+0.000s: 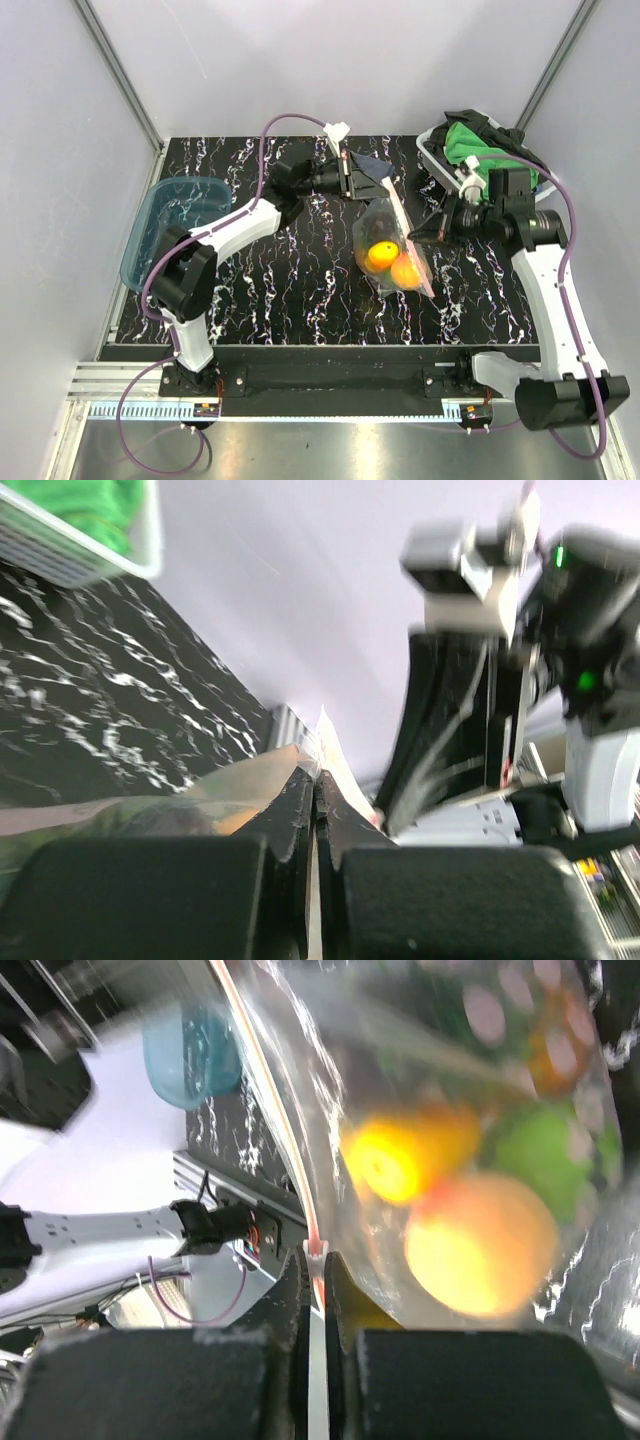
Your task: Open the zip-top bag and remove the fake food
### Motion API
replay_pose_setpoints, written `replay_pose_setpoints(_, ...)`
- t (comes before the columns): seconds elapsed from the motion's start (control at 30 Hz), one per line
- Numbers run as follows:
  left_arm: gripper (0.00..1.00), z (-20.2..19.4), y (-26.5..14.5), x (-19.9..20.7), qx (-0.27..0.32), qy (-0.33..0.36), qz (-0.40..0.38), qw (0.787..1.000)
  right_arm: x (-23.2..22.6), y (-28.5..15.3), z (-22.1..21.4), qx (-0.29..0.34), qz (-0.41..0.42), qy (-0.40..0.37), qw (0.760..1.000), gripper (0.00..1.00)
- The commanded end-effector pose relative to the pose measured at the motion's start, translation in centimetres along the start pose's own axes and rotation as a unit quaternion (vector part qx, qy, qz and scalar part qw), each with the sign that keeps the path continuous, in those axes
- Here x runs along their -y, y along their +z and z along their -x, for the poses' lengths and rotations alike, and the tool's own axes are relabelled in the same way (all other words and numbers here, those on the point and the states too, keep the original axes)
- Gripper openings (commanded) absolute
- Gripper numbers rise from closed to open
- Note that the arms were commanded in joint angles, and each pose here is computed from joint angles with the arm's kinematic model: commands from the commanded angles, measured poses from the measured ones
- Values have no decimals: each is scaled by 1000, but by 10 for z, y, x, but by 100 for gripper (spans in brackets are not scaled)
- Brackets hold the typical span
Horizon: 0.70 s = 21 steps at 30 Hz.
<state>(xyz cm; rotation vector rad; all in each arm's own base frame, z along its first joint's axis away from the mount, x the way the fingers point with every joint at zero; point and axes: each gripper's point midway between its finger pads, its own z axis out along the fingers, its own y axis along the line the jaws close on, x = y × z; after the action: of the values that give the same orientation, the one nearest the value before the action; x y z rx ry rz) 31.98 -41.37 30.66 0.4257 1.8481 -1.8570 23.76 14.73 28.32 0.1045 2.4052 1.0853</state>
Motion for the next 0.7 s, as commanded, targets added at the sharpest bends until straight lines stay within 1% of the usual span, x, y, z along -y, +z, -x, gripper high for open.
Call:
replay_pose_setpoints(0.0, 0, 48, -11, 20, 63, 55, 1, 997, 8, -13, -37, -16, -21, 31, 999, 0)
replay_pose_setpoints(0.17, 0, 55, -11, 9, 68, 51, 8, 996, 12, -23, -72, -23, -21, 59, 998, 0)
replay_pose_setpoints(0.27, 0, 56, -8, 5, 68, 44, 3, 997, 17, -32, -93, -31, -35, 69, 997, 0)
replay_pose_setpoints(0.5, 0, 54, -9, 10, 65, 43, -3, 997, 21, -47, -126, -58, -43, 60, 996, 1)
replay_pose_setpoints(0.57, 0, 48, -10, 12, 58, 40, -3, 998, 20, -49, -129, -63, -39, 59, 996, 6)
replay_pose_setpoints(0.6, 0, 46, -11, 13, 56, 40, -4, 998, 19, -49, -128, -61, -38, 58, 996, 17)
replay_pose_setpoints(0.67, 0, 37, -11, 16, 45, 41, -8, 998, 16, -47, -122, -61, -33, 59, 996, 30)
